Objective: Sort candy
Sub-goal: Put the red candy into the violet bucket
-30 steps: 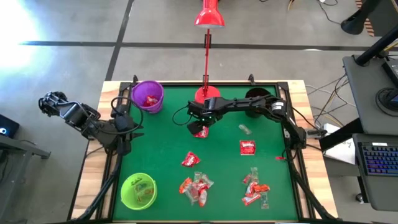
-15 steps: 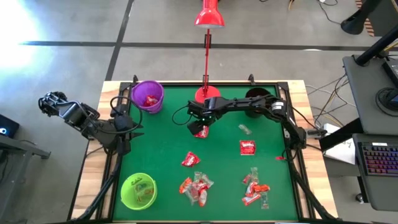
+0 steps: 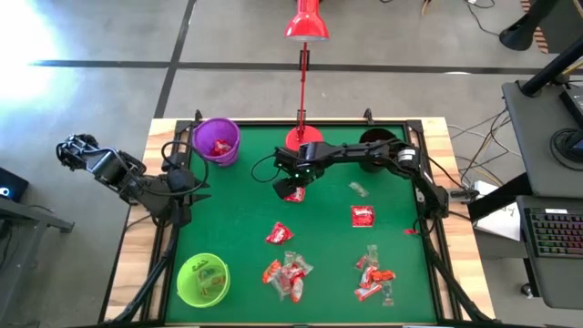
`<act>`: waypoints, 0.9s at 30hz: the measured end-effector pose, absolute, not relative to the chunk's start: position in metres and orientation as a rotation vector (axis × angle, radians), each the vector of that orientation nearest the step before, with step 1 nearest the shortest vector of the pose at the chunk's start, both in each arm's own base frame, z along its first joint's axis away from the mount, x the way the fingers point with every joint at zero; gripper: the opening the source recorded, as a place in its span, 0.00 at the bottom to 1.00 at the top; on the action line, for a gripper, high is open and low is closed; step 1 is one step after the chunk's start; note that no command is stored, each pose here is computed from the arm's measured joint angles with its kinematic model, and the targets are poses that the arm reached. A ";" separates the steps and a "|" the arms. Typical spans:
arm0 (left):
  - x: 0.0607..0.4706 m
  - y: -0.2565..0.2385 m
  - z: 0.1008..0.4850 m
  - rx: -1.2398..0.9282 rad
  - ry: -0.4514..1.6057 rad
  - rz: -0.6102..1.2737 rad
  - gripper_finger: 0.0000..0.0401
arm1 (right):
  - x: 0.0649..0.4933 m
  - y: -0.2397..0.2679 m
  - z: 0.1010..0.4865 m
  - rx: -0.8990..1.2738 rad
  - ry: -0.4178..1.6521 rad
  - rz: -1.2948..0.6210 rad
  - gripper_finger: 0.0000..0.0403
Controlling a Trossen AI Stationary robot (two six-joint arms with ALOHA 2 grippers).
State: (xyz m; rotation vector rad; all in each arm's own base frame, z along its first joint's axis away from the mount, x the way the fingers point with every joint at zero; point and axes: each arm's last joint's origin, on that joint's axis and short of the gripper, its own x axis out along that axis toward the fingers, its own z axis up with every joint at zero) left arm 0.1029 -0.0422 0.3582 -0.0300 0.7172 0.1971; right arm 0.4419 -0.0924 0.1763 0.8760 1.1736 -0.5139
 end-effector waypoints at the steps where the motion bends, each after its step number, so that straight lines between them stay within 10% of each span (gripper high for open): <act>1: 0.103 -0.042 0.358 -0.030 0.717 0.197 0.27 | 0.442 -0.092 0.176 0.877 1.175 -0.516 0.47; 27: 0.103 -0.042 0.358 -0.031 0.715 0.196 0.27 | 0.443 -0.092 0.125 0.822 1.312 -0.616 0.46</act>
